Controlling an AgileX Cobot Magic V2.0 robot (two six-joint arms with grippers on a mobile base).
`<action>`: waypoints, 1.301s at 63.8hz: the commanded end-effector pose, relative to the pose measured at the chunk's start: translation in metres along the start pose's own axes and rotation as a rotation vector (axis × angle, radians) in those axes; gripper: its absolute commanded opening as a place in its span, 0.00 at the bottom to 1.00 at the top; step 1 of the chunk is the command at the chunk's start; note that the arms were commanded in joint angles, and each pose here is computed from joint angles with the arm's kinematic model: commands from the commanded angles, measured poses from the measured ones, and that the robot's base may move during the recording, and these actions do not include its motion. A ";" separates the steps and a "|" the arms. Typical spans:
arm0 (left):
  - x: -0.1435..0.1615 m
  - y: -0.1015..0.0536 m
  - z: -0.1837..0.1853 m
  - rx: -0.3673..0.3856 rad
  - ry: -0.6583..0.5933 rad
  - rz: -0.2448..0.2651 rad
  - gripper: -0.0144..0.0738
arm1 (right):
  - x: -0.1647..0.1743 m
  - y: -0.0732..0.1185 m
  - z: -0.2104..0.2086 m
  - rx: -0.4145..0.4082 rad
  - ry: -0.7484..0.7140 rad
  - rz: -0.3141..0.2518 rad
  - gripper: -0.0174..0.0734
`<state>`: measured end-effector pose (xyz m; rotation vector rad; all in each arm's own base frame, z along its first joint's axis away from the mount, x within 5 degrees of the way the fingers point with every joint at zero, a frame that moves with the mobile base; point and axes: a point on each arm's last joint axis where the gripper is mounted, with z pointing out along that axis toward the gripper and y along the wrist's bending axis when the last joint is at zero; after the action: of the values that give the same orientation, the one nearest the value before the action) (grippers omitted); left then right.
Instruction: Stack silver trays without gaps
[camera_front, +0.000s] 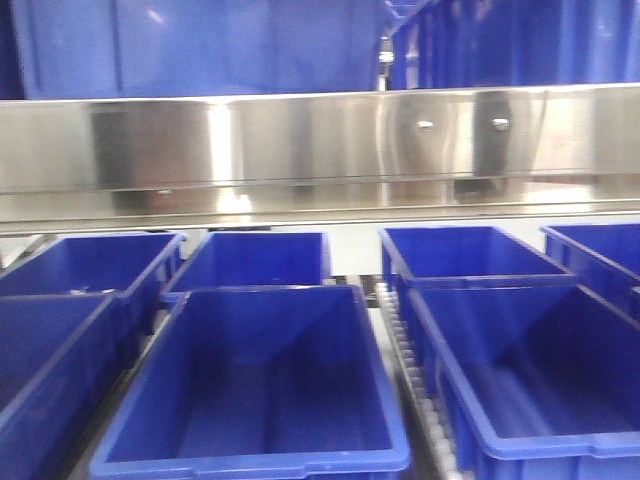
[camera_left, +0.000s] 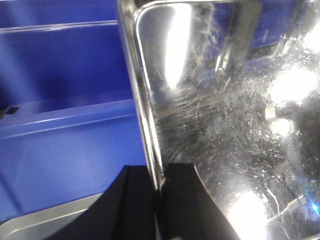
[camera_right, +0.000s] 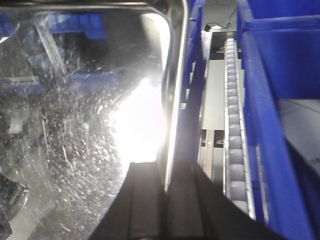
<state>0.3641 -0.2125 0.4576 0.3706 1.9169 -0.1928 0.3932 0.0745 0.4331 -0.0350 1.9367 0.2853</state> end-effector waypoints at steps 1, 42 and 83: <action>-0.009 -0.003 -0.007 0.028 -0.058 -0.004 0.16 | -0.010 0.004 -0.007 -0.016 -0.069 -0.016 0.10; -0.009 -0.003 -0.007 0.028 -0.058 -0.004 0.16 | -0.010 0.004 -0.007 -0.016 -0.069 -0.016 0.10; 0.016 0.009 -0.004 -0.106 0.184 0.060 0.16 | 0.005 0.025 -0.005 -0.087 0.058 0.028 0.10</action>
<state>0.3611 -0.2043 0.4464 0.3665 2.0518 -0.0901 0.3884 0.0859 0.4277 -0.0368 2.0088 0.3585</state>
